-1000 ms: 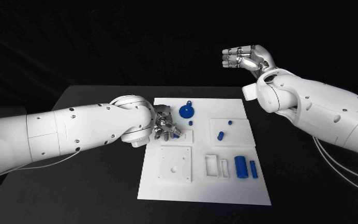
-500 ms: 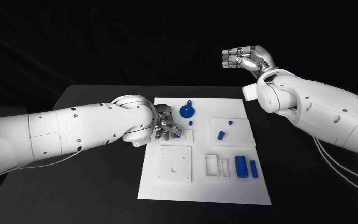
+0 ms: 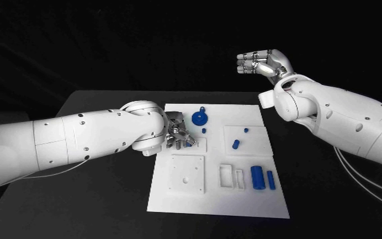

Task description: Assemble the parts on the task board

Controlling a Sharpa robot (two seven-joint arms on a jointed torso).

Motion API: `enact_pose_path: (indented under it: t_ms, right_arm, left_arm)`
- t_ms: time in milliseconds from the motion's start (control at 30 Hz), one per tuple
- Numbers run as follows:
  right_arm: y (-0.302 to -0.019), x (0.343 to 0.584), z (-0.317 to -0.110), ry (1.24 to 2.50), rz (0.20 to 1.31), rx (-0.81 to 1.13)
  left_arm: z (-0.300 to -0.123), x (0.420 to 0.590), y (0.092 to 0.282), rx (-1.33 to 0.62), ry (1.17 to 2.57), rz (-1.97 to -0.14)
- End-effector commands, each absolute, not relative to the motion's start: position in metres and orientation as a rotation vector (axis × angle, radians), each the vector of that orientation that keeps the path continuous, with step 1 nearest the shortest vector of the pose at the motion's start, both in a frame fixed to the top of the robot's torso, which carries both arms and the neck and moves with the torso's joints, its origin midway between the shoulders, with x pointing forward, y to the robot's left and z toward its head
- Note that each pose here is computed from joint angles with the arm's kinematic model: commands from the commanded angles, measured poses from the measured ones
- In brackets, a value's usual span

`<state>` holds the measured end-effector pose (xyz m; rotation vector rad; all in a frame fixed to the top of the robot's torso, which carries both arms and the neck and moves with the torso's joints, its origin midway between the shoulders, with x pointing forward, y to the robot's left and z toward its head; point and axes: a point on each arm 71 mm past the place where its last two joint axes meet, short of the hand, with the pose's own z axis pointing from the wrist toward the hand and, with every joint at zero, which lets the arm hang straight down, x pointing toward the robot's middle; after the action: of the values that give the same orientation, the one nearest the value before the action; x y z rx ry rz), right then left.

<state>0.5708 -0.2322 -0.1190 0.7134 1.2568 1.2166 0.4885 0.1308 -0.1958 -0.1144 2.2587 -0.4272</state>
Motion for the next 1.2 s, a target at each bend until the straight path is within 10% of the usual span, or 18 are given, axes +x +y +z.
enact_pose_path:
  t_ms: [33,1200]
  right_arm:
    - [-0.2301,0.5703,-0.1190,1.266,1.231,0.699]
    - [-0.2299,0.5699,-0.1223,1.281,1.235,0.702]
  left_arm:
    - [-0.2001,0.4877,0.1299,-0.100,2.284,-0.401]
    - [-0.2026,0.4975,0.1329,-0.152,2.330,-0.392]
